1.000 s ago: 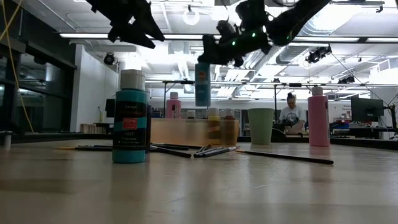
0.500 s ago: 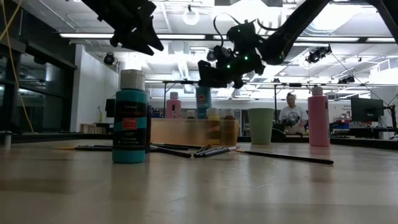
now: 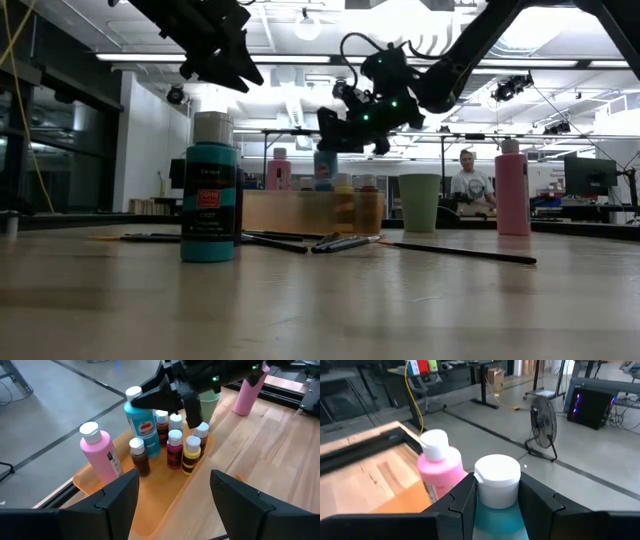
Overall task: Pick & Place Paint Supplies
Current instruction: Put the large blue paint bottle into the orange bin
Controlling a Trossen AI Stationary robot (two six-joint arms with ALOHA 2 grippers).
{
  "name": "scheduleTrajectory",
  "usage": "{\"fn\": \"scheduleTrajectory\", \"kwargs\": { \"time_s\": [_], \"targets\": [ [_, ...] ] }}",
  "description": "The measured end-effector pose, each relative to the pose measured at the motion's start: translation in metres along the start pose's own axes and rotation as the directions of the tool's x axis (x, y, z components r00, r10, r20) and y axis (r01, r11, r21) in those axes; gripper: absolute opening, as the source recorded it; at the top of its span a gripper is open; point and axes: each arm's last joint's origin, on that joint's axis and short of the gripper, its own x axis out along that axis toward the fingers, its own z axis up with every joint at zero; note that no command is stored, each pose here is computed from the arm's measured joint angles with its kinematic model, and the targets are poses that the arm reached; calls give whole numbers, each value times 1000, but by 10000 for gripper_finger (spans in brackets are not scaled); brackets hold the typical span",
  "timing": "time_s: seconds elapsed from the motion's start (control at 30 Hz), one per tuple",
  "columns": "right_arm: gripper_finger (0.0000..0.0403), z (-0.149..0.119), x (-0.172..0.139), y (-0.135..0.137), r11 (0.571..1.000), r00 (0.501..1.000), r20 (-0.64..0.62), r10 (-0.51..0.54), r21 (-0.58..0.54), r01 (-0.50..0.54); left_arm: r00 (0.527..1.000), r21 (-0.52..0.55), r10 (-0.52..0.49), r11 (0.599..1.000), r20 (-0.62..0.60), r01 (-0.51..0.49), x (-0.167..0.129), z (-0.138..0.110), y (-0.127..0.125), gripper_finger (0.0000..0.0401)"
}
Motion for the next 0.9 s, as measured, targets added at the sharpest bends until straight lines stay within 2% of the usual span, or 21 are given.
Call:
{"fn": "scheduleTrajectory", "kwargs": {
  "time_s": [0.2,0.6,0.73,0.9],
  "targets": [
    [115,-2,2,-10,1000,999,-43,28,0,-28,1000,3,-1,1000,0,1,0,0,0,239],
    [115,-1,5,-24,998,998,-36,58,-3,-58,1000,3,-1,1000,0,1,0,0,0,239],
    [115,-4,8,-27,990,989,-38,141,-12,-142,1000,5,-10,1000,-2,10,0,0,0,239],
    [115,-4,9,-34,985,985,-44,164,-42,-166,1000,7,-10,1000,-2,10,0,0,0,239]
  ]
}}
